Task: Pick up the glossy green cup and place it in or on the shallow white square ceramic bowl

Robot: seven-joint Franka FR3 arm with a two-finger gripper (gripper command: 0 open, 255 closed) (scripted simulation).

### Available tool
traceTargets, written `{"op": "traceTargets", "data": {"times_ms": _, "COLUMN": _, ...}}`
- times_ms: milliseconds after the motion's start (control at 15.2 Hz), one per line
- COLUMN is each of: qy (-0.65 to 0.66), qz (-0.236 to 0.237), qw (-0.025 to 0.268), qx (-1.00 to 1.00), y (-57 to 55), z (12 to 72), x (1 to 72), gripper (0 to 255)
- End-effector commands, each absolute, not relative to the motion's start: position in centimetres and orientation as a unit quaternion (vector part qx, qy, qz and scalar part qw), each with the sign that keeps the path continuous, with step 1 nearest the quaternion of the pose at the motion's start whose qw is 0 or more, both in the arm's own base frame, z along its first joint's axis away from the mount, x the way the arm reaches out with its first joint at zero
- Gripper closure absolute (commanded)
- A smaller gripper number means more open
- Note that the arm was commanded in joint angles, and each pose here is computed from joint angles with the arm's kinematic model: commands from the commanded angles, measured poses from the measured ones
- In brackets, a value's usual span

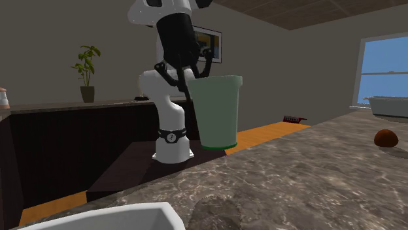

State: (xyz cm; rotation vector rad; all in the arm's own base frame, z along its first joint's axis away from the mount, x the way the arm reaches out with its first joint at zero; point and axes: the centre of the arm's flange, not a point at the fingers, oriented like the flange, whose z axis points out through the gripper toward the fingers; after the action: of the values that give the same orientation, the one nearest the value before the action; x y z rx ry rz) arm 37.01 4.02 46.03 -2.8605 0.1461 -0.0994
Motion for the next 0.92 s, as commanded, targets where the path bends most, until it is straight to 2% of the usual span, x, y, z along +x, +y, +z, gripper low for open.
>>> {"op": "traceTargets", "data": {"times_ms": 0, "qy": 0.051, "qz": -0.035, "qw": 0.137, "qx": -0.989, "y": 4.0, "z": 47.2, "x": 36.9, "gripper": 255}}
{"op": "traceTargets", "data": {"times_ms": 528, "qy": 0.051, "qz": -0.035, "qw": 0.137, "qx": -0.989, "y": 4.0, "z": 51.1, "x": 36.9, "gripper": 255}}
{"op": "traceTargets", "data": {"times_ms": 858, "qy": 0.051, "qz": -0.035, "qw": 0.137, "qx": -0.989, "y": 0.9, "z": 52.0, "x": 42.7, "gripper": 255}}
